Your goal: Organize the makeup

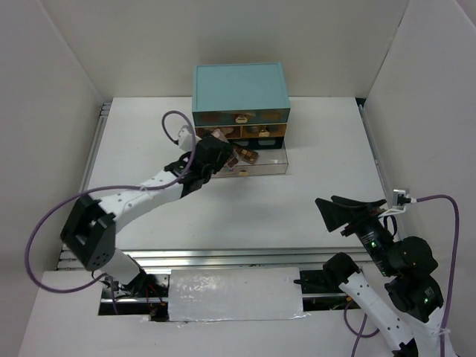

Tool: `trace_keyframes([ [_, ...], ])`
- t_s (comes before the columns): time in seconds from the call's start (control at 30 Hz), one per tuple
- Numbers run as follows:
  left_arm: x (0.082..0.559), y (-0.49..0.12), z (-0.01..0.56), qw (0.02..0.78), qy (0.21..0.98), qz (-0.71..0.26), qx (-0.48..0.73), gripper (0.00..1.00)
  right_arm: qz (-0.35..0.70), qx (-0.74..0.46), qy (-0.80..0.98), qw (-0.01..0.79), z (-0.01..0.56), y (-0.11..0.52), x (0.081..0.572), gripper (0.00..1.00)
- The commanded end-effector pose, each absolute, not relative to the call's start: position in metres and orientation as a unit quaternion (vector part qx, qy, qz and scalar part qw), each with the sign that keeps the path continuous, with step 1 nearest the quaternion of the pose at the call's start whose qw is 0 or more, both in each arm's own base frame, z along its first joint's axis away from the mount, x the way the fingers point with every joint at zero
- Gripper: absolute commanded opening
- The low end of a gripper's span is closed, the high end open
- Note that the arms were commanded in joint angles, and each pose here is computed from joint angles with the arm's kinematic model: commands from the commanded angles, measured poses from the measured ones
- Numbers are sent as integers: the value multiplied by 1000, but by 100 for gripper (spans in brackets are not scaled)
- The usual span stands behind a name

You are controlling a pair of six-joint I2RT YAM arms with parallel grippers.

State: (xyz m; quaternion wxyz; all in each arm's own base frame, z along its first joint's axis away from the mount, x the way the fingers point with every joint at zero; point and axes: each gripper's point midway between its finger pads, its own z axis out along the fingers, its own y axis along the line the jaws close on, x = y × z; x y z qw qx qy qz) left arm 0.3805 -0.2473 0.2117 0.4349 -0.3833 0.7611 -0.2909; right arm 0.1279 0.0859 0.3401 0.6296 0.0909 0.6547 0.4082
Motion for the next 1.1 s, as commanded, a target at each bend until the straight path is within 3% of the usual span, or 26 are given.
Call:
trace_keyframes([
  [0.0, 420, -284, 248, 457, 672, -374, -446, 17, 397, 96, 649, 642, 357, 78, 127, 100],
  [0.2, 462, -311, 214, 466, 660, -360, -466, 27, 389, 99, 652, 643, 354, 74, 126, 100],
  [0.27, 468, -314, 213, 473, 656, -362, -465, 39, 383, 99, 656, 643, 351, 74, 128, 100],
  [0.33, 469, -312, 207, 472, 665, -344, -466, 64, 376, 99, 659, 644, 349, 72, 129, 100],
  [0.37, 468, -313, 205, 467, 666, -342, -470, 84, 371, 101, 661, 644, 347, 72, 131, 100],
  [0.43, 467, -311, 203, 466, 669, -339, -469, 99, 369, 102, 661, 645, 346, 73, 133, 100],
  [0.67, 454, -307, 207, 447, 684, -340, -465, 99, 358, 103, 696, 614, 312, 97, 165, 100],
  [0.9, 420, -279, 270, 477, 720, -294, -408, 99, 339, 90, 759, 548, 251, 149, 225, 96],
  [0.97, 406, -261, 294, 496, 741, -259, -370, 99, 339, 98, 766, 537, 243, 163, 245, 76],
  [1.03, 386, -242, 312, 501, 769, -220, -331, 100, 331, 120, 790, 502, 218, 179, 268, 19],
  [1.07, 378, -233, 313, 507, 789, -189, -292, 99, 324, 153, 806, 472, 197, 186, 280, 4],
])
